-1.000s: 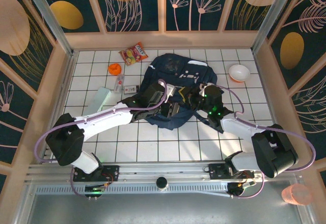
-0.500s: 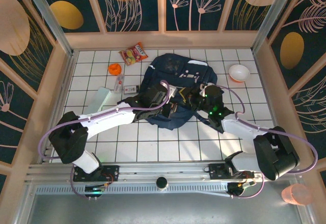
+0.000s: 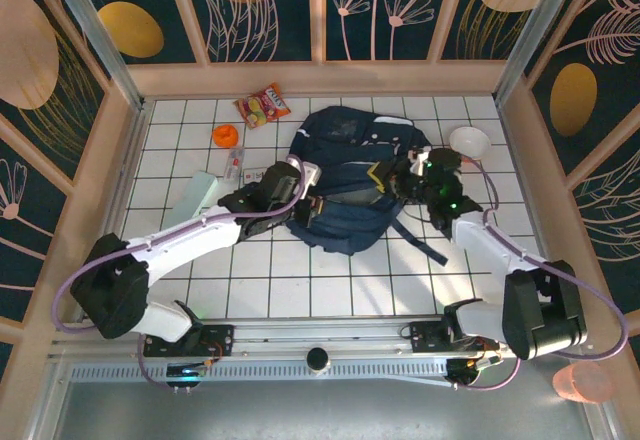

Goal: Pack books, pencil case, and school supplies into a backpack

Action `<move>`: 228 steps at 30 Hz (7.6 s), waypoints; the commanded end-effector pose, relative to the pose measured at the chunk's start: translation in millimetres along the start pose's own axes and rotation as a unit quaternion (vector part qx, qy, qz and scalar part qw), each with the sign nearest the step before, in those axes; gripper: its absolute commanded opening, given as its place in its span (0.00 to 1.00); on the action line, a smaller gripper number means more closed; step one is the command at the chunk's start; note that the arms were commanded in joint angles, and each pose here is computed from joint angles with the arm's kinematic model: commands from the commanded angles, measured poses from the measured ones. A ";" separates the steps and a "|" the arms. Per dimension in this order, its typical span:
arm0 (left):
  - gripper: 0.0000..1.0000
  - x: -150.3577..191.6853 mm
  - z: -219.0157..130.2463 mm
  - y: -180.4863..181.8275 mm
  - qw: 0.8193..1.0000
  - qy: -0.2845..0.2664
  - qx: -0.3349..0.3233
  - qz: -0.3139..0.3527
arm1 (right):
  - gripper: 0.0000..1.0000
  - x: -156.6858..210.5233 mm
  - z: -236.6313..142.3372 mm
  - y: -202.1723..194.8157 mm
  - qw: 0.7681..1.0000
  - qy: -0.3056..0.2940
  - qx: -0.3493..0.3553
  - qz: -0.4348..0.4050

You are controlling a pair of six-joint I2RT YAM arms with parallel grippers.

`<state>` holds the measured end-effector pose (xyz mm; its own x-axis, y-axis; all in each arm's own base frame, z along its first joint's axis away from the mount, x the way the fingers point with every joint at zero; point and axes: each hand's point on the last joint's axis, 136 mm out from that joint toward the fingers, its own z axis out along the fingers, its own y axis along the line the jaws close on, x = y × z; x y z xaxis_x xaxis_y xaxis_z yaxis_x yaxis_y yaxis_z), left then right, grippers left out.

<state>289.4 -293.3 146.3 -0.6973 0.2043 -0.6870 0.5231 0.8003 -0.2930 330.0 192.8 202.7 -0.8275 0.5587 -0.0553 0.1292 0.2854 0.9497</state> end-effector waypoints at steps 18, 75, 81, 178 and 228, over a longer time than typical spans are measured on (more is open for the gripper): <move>0.00 -27.4 -1.8 -58.5 0.984 -0.030 0.172 0.029 | 0.57 26.2 17.6 33.6 0.997 -0.070 -0.044 0.015; 0.00 -40.4 7.3 95.8 0.998 -0.060 -0.015 0.028 | 0.00 3.1 -50.4 107.3 0.961 0.143 -0.089 -0.220; 0.00 -60.8 30.0 132.3 0.996 -0.060 -0.058 0.024 | 0.00 3.6 -65.2 128.2 0.947 0.182 -0.119 -0.235; 0.95 103.4 -60.8 365.1 0.940 0.258 -0.222 -0.030 | 0.05 -57.6 -9.0 92.0 0.990 -0.037 -0.105 -0.090; 0.83 97.1 -50.3 366.2 0.928 0.278 -0.243 -0.054 | 0.09 -51.4 0.5 80.8 0.993 -0.032 -0.081 -0.086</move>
<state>382.9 35.1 13.4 -0.9408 0.2772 -0.1949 0.2760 0.9606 0.0337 378.0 185.2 251.1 -0.8171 0.5599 -0.1371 0.0123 0.2547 0.9670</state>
